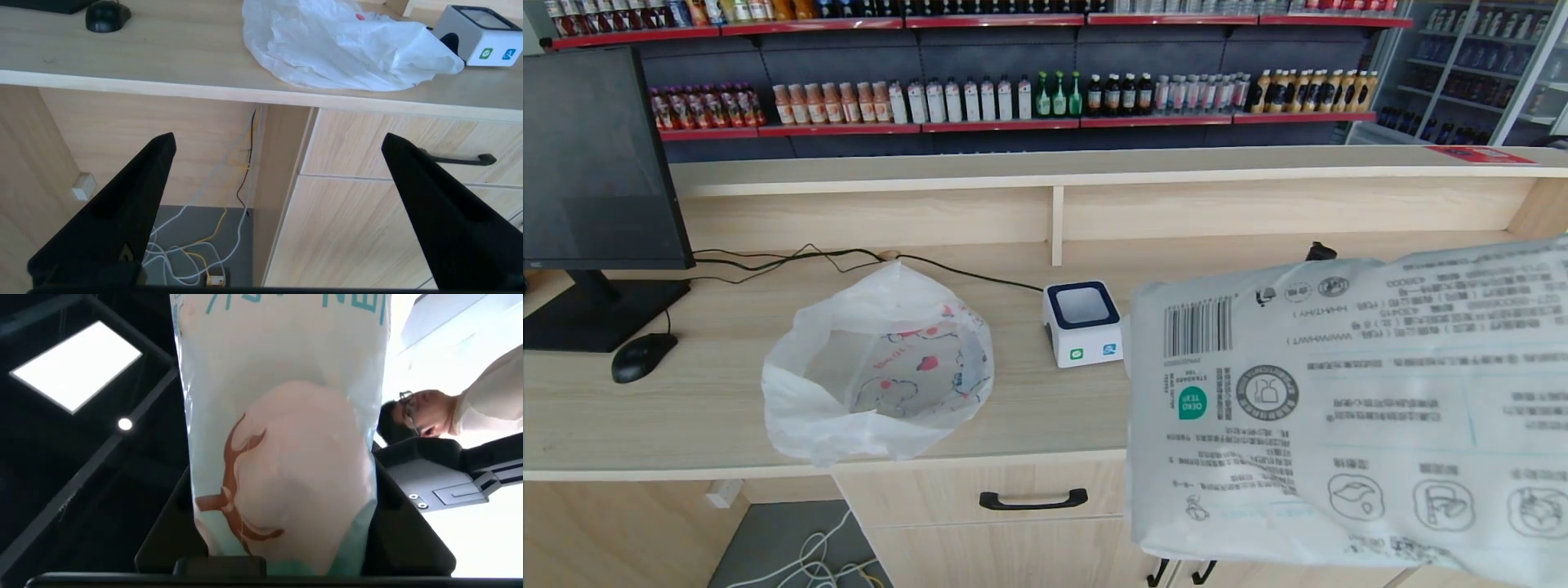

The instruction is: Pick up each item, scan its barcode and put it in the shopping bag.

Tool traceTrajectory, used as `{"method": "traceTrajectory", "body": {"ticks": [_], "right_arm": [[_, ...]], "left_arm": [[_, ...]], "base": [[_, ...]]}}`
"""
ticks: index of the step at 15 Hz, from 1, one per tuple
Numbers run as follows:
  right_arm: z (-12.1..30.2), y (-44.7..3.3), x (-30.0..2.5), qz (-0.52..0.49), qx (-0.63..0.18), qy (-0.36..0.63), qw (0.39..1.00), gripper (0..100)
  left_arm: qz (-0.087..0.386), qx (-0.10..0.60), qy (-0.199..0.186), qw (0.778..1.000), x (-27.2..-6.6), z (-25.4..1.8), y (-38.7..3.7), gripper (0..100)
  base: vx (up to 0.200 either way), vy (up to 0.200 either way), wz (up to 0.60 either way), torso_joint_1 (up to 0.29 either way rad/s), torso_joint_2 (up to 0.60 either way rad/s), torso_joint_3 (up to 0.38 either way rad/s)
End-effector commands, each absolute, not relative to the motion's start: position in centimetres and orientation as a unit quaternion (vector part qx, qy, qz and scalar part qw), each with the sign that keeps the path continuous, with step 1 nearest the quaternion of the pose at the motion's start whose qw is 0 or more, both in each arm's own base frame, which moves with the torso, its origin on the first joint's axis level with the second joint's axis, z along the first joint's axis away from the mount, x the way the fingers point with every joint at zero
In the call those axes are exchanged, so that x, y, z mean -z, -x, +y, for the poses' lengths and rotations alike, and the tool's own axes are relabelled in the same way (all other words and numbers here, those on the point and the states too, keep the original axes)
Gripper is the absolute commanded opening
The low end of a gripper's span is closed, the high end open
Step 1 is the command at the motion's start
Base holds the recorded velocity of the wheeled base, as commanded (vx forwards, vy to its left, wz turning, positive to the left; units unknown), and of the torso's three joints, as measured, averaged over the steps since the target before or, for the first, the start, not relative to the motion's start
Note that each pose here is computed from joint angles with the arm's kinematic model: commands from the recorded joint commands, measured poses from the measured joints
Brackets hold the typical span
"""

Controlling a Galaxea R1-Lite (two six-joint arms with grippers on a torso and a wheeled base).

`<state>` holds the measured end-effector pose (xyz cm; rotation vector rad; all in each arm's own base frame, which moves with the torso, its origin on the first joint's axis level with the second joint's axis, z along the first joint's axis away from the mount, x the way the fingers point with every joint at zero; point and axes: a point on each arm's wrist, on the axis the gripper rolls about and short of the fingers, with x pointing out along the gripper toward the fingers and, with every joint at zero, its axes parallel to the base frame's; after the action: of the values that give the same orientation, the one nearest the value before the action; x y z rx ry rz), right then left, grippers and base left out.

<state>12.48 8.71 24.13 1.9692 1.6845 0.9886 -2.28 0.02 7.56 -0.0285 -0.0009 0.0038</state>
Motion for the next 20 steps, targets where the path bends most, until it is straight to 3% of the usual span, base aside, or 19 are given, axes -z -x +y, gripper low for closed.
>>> {"method": "traceTrajectory", "body": {"ticks": [1, 8, 13, 15, 20], "right_arm": [[8.9, -12.8, -23.9, 0.605, -0.335, -0.702, 0.171, 0], [8.3, -11.9, -23.7, 0.599, -0.339, -0.705, 0.174, 0], [6.3, -9.7, -25.4, 0.529, -0.421, -0.697, 0.238, 0], [6.2, -9.7, -24.2, 0.486, -0.441, -0.696, 0.290, 0], [6.1, -9.5, -22.0, 0.352, -0.542, -0.585, 0.490, 0]], "left_arm": [[-0.001, -0.002, 0.015, 1.000, -7.6, 0.0, 2.3, 100], [-0.001, -0.003, 0.015, 1.000, -7.6, 0.0, 2.3, 100], [-0.001, -0.002, 0.015, 1.000, -7.6, 0.0, 2.3, 100], [-0.001, -0.002, 0.015, 1.000, -7.6, 0.0, 2.3, 100], [-0.001, -0.002, 0.015, 1.000, -7.6, 0.0, 2.3, 100]], "base": [[0.000, 0.000, 0.00, 0.000, 0.00, 0.000], [0.000, 0.000, 0.00, 0.000, 0.00, 0.000], [0.000, 0.000, 0.00, 0.000, 0.00, 0.000], [0.000, 0.000, 0.00, 0.000, 0.00, 0.000], [0.000, 0.000, 0.00, 0.000, 0.00, 0.000]]}}
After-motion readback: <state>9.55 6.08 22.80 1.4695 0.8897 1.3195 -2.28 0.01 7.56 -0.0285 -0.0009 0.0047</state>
